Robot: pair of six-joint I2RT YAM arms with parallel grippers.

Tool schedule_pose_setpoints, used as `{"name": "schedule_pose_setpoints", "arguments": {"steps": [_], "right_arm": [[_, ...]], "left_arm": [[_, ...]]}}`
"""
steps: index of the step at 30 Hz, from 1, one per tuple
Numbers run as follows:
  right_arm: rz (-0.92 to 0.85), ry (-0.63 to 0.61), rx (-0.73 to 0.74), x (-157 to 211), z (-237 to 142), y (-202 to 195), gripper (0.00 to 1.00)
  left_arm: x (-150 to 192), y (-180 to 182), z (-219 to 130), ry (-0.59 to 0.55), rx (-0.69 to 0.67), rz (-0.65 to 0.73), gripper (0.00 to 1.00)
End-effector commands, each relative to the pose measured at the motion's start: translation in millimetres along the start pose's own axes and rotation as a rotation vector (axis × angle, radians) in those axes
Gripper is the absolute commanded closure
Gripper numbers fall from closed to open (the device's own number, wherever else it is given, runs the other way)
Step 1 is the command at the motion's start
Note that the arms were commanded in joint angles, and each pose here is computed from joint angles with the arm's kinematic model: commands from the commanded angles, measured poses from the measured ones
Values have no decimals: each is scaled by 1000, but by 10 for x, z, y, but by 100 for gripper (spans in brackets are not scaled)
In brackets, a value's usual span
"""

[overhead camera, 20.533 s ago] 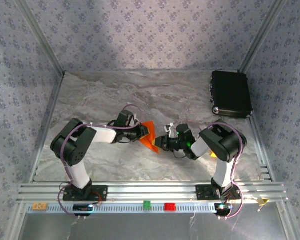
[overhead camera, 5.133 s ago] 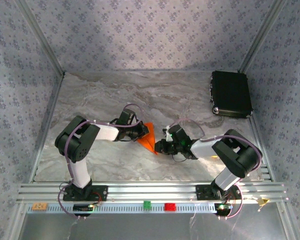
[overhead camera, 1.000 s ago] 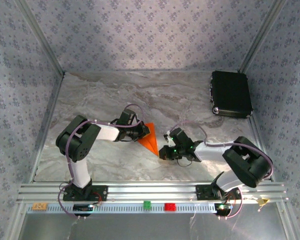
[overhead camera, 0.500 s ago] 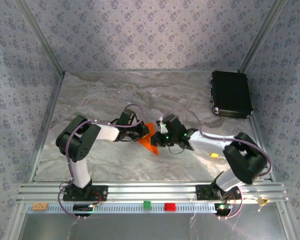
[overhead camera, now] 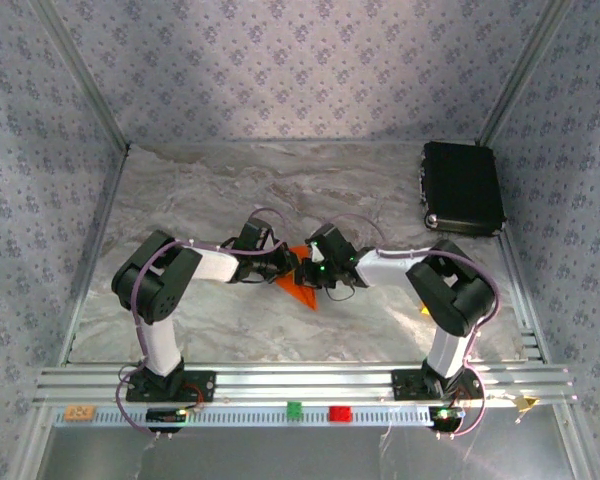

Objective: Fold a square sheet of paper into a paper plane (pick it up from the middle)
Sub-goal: Fourth fold the wing at the center of the table.

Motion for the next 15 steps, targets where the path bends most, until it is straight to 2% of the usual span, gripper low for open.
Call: {"name": "schedule_pose_setpoints", "arguments": {"steps": [1,9,15], "right_arm": [[43,9,3,48,24,-110,100],[112,36,10,292,53,-359,100],[159,37,3,422,41,-510,100]], "left_arm": [[36,353,54,-5,-131,-40,94],[15,327,48,-5,-125,-32,93],[-54,57,-50,-10,-62,24,89]]}}
Point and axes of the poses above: each hand's point on the last joint's axis, 136 mm out from that joint toward the fingers, its own z axis out along the fingers, its own y axis along the line the jaws close on, x = y × z, the point moved 5 cm from there along -z, back along the fingers, and after that the axes turned 6 degrees about -z, right-handed, at the moved point
